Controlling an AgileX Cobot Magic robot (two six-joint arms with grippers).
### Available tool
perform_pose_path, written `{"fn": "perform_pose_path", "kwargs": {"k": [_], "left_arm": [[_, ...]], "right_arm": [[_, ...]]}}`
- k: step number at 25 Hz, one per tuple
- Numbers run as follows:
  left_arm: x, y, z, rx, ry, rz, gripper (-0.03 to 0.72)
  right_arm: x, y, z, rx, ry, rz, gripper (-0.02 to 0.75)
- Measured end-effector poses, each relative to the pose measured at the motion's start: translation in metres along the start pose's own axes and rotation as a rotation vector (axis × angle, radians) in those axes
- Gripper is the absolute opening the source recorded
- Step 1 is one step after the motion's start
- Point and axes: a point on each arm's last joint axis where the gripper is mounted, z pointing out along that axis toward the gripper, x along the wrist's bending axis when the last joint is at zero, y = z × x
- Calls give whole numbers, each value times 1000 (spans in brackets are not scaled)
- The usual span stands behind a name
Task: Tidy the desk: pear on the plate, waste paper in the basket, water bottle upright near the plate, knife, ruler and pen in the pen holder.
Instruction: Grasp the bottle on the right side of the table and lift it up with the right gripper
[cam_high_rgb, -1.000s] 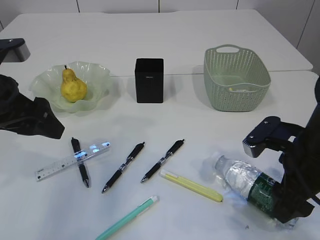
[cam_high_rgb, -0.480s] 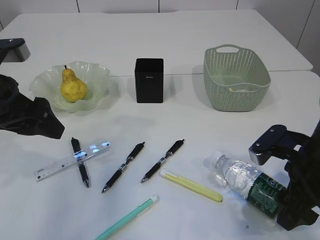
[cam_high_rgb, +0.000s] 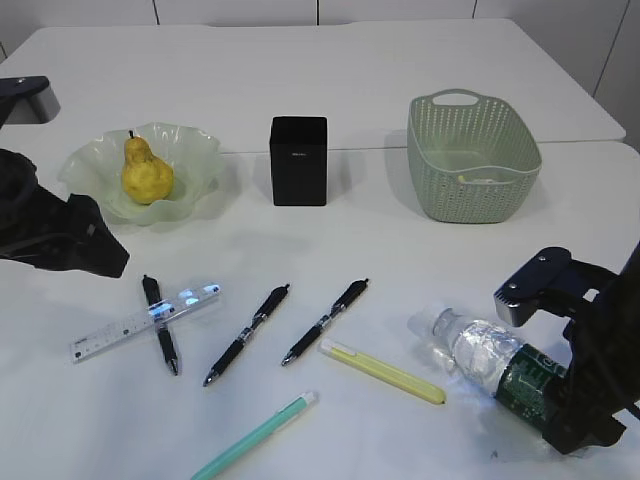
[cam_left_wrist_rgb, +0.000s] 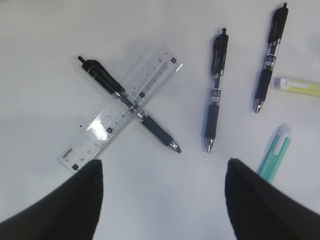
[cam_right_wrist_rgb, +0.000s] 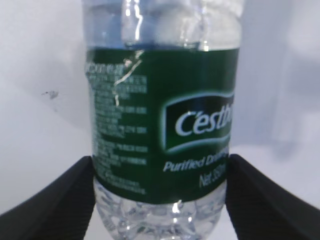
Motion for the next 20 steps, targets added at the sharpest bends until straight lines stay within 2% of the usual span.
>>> {"fn": "perform_pose_path", "kwargs": {"k": [13, 18, 20], "left_arm": [[0, 0, 0, 0, 0, 0, 537], [0, 0, 0, 0, 0, 0, 537], [0, 0, 0, 0, 0, 0, 537]], "right_arm": [[-1, 2, 5, -7, 1, 3, 594], [-1, 3, 9, 2, 18, 16, 482], [-1, 3, 9, 1, 17, 14, 470]]}}
